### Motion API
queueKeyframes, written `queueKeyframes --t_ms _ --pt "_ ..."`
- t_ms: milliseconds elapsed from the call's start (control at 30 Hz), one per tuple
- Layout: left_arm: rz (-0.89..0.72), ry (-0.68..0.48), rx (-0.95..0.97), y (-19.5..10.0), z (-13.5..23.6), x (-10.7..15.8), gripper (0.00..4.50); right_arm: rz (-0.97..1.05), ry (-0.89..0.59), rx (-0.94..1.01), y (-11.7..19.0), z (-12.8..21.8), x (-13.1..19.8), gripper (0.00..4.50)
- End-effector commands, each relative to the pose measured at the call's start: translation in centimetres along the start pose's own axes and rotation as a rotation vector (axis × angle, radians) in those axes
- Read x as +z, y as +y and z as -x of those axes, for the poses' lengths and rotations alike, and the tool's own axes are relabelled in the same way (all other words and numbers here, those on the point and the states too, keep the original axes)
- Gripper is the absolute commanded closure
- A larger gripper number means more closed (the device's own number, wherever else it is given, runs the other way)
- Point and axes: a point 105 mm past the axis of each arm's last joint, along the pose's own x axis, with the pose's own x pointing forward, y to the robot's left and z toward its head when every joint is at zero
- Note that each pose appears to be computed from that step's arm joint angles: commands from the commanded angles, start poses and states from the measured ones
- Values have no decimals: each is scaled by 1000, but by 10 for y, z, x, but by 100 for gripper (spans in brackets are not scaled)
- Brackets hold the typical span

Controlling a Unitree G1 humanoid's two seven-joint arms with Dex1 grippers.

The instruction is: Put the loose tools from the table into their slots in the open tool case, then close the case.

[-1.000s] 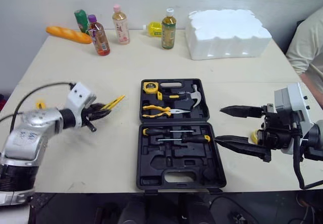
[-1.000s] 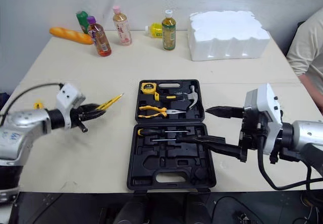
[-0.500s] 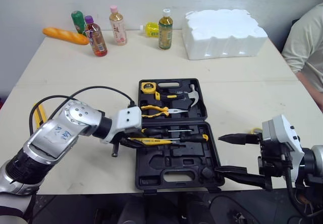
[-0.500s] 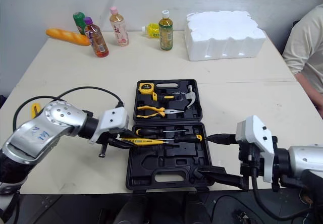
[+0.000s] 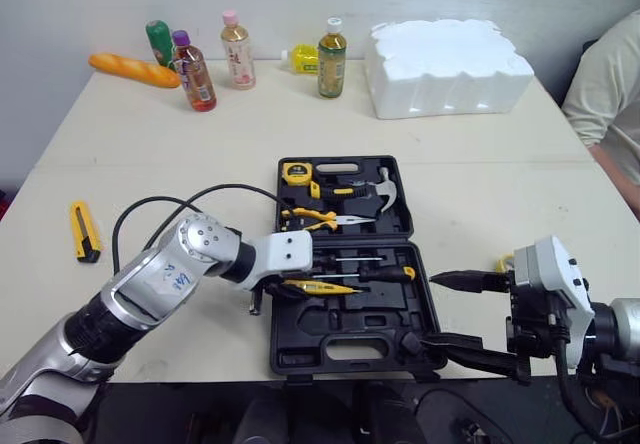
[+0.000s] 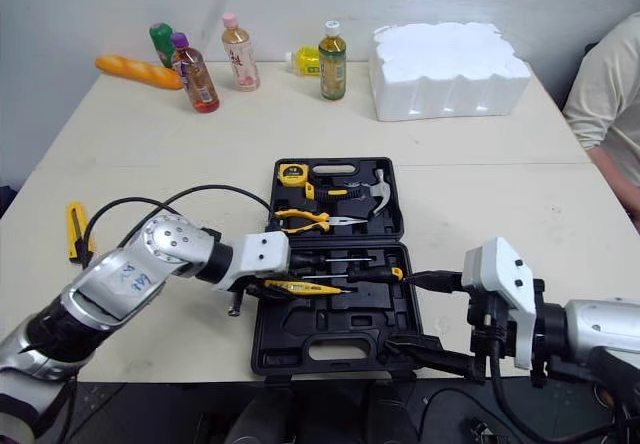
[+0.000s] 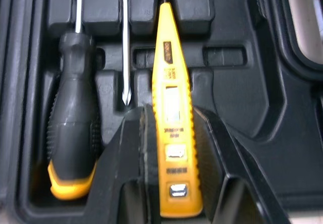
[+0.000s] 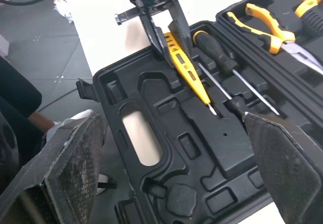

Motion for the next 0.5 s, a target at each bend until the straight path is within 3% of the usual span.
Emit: queueKeyframes --t_ms 33,133,200,233,333,433,500 --pt "-5 12 19 3 -1 0 390 45 -19 6 3 0 7 0" --pt "2 1 28 5 -4 0 390 45 -14 2 2 0 6 0" --pt "50 -27 25 5 -6 1 289 46 -14 2 2 0 5 0" --pt "77 -44 12 4 -5 1 267 47 -14 1 2 0 5 0" --pt "133 -89 -14 2 5 1 116 47 -14 0 2 -1 4 0" --pt "108 -192 -37 3 27 12 26 52 -18 -8 1 -1 4 0" --pt "-14 -309 13 11 36 25 26 52 -22 -14 0 -1 3 0"
